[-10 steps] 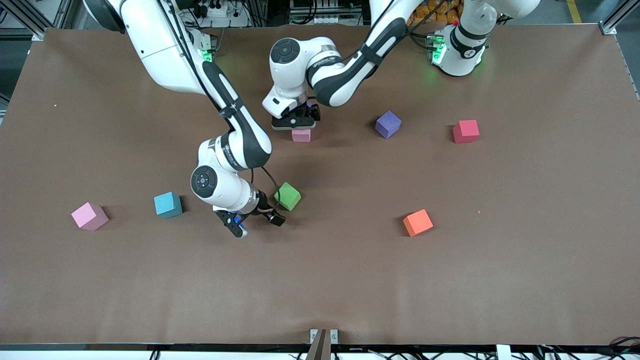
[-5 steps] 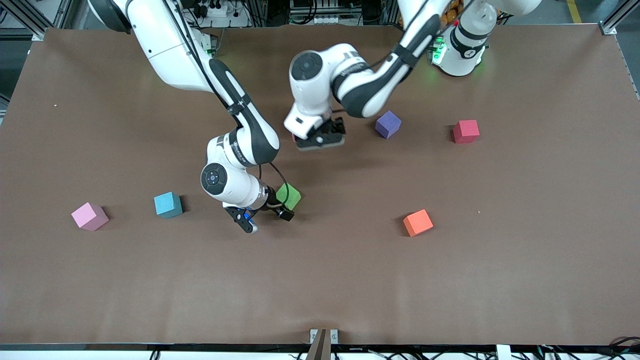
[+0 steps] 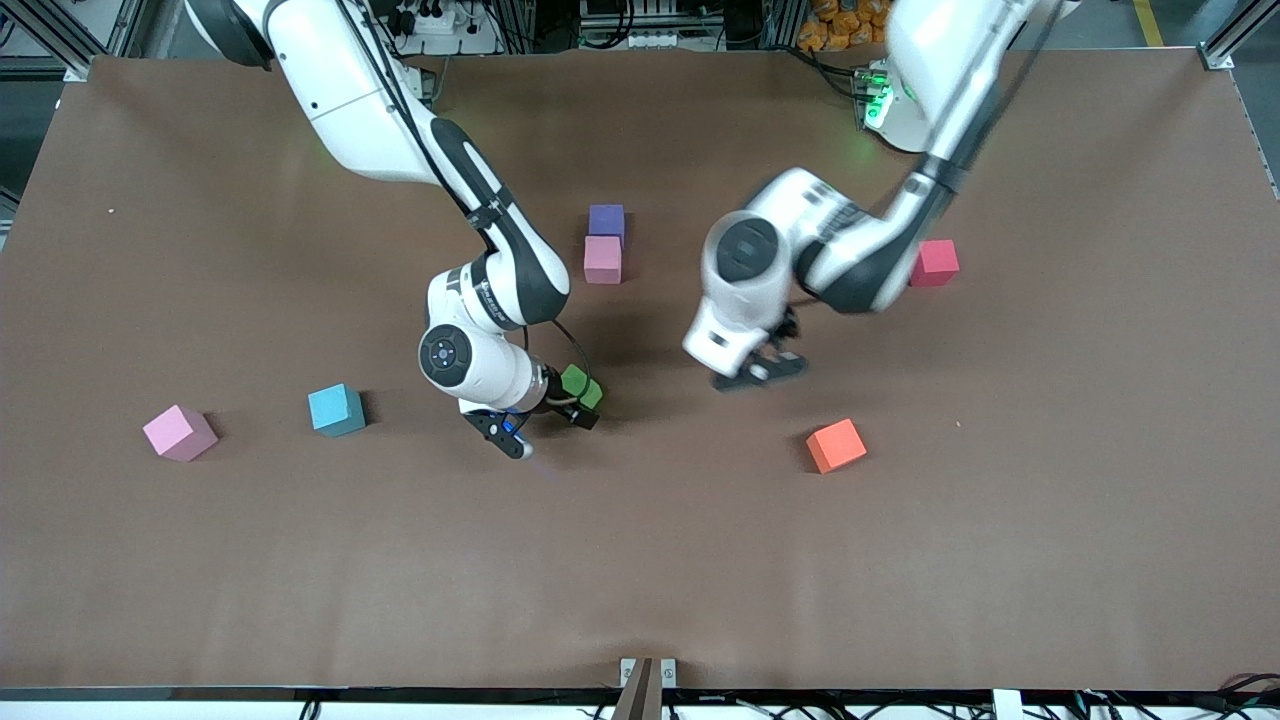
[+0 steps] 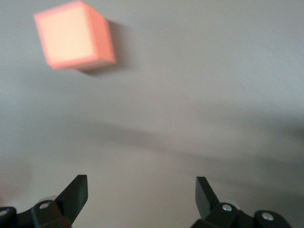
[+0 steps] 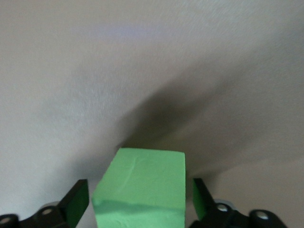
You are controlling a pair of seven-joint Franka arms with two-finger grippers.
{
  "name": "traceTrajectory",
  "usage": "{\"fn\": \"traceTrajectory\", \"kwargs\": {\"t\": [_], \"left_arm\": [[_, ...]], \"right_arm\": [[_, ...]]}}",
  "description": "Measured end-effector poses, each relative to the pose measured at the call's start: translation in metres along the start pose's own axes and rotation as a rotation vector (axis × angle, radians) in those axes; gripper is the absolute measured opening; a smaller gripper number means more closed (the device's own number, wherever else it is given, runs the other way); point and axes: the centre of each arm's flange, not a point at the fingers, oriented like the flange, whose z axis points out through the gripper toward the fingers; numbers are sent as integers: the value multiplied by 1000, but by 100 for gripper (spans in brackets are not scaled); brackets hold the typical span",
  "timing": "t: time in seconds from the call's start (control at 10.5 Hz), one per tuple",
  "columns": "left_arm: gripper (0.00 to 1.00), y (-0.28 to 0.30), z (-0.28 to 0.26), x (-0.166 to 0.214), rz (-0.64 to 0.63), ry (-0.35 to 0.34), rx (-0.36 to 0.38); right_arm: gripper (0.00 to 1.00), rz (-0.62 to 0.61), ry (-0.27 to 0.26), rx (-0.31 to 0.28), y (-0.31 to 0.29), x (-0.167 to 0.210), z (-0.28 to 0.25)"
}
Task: Arrange blocks into number 1
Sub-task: 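Lift the green cube with the right gripper while the left gripper grasps orange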
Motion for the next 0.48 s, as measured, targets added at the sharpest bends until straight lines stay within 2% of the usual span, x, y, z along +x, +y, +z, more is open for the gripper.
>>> {"fn": "traceTrajectory", "kwargs": {"t": [0.1,0.29,0.48], "left_arm": [[100,-30,1,30,-51,-4,-8],[100,-75,2,71,-140,12,-43],[100,-83,11,84,-223,17,-68]], "right_arm": [[92,-26,-7,-5,-2,-6,3],[63,-54,-14,-10,-6,-17,6],[61,-64,-19,-15,-8,-23,8]]}}
